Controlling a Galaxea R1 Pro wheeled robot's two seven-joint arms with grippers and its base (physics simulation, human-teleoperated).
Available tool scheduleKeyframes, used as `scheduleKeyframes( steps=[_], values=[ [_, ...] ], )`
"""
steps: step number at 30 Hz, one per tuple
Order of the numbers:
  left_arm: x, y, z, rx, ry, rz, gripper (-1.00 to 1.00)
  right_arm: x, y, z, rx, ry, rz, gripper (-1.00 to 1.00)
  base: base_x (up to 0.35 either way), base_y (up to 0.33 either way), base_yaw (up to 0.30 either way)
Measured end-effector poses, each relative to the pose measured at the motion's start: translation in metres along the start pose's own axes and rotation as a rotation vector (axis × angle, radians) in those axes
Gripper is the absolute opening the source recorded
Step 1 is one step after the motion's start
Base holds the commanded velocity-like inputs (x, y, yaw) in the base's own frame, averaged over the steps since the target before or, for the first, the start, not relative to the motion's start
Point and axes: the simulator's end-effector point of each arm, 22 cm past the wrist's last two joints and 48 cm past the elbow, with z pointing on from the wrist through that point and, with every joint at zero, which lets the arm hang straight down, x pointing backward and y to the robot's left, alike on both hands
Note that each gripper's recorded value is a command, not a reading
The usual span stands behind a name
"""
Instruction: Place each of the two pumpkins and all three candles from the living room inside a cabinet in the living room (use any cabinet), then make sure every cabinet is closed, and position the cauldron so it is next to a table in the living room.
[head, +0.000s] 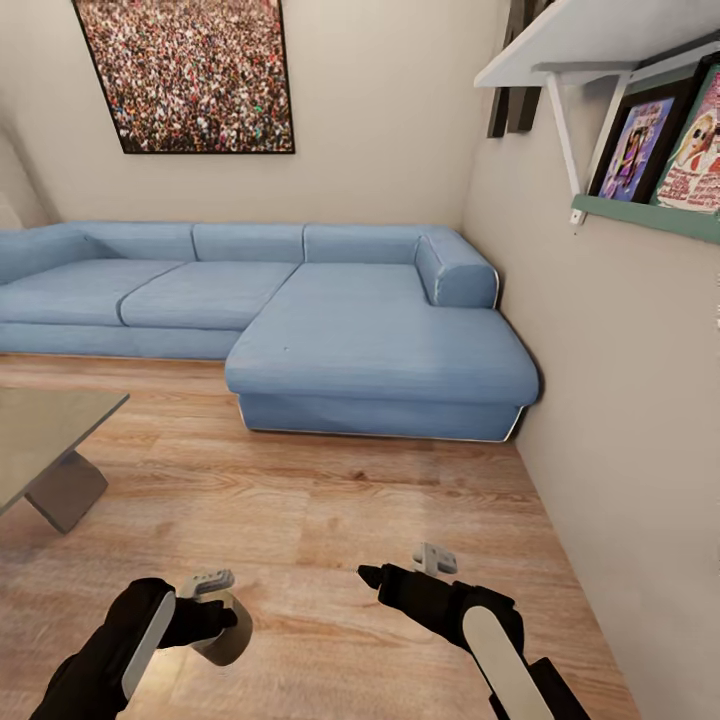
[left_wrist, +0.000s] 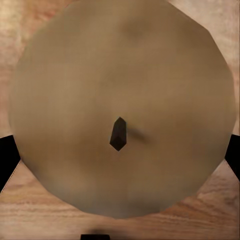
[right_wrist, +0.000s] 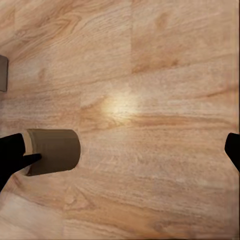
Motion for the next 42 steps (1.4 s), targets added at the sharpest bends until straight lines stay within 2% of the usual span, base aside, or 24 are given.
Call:
scheduleKeyframes(
  steps=[4,8,9,10,14,19,34,42],
  values=[
    [-0.006,-0.002,-0.007,0.001,-0.019,0.002,-1.0,-0.001,-0.022,-0.008,0.188,-0.009,0.01,1.0,0.0,0.0,0.0],
    [-0.012,-0.003,-0.015,0.002,-0.038,0.003,-1.0,0.008,-0.017,-0.016,0.316,0.014,0.024,1.0,0.0,0.0,0.0],
    [-0.013,-0.004,-0.016,0.003,-0.042,0.004,-1.0,0.015,-0.017,-0.022,0.384,0.035,-0.004,1.0,0.0,0.0,0.0],
    [-0.014,-0.004,-0.018,0.005,-0.046,0.004,-1.0,0.017,-0.016,-0.024,0.403,0.037,-0.025,1.0,0.0,0.0,0.0],
    [-0.019,-0.004,-0.025,0.005,-0.063,0.005,-1.0,0.017,-0.01,-0.029,0.413,0.029,-0.054,1.0,0.0,0.0,0.0],
    [-0.024,-0.006,-0.033,0.008,-0.083,0.007,-1.0,0.014,-0.004,-0.035,0.408,0.013,-0.066,1.0,0.0,0.0,0.0],
    [-0.038,-0.009,-0.057,0.017,-0.137,0.007,-1.0,0.001,0.01,-0.051,0.393,-0.037,-0.083,1.0,-0.179,0.0,0.0],
    [-0.044,-0.011,-0.068,0.017,-0.128,0.005,-1.0,-0.006,0.016,-0.056,0.396,-0.022,-0.078,1.0,-0.019,0.0,0.026]
  ],
)
